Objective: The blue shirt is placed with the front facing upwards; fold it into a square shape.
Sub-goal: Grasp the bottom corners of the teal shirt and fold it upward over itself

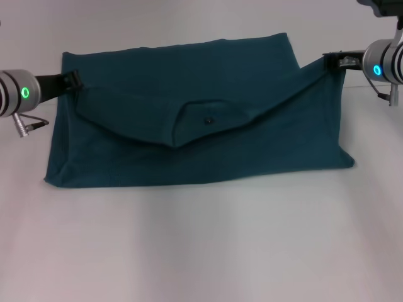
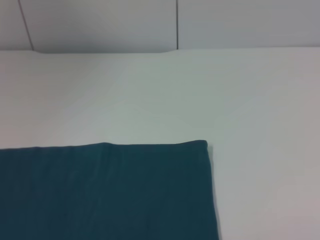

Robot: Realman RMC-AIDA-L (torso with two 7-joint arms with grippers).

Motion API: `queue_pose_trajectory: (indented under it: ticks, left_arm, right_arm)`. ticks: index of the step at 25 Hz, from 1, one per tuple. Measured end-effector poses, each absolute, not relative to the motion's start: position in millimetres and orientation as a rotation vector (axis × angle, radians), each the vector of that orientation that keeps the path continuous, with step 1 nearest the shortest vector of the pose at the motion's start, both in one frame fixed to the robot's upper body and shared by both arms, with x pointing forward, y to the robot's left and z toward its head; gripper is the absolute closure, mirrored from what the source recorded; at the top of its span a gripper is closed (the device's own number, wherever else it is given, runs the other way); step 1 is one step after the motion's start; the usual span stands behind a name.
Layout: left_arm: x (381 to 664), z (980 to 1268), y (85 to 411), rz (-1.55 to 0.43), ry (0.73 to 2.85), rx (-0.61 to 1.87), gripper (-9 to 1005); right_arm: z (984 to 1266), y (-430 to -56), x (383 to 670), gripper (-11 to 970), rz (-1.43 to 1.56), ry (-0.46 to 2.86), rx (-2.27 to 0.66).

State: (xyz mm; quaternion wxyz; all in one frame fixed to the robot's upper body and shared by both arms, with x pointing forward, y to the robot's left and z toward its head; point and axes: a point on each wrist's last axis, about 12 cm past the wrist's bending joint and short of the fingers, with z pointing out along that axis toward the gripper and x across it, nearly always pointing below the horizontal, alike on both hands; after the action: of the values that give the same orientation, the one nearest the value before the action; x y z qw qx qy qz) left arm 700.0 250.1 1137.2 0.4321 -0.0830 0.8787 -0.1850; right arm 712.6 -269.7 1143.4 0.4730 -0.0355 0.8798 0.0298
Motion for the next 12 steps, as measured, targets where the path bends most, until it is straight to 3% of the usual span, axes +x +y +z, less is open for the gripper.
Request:
queue_pose_trajectory:
  ticks: [12]
  left_arm:
    - [693, 1126, 246, -0.448, 2.21, -0.193, 977]
  right_arm:
    - [1130, -252, 710, 917, 0.019, 2.184, -0.213]
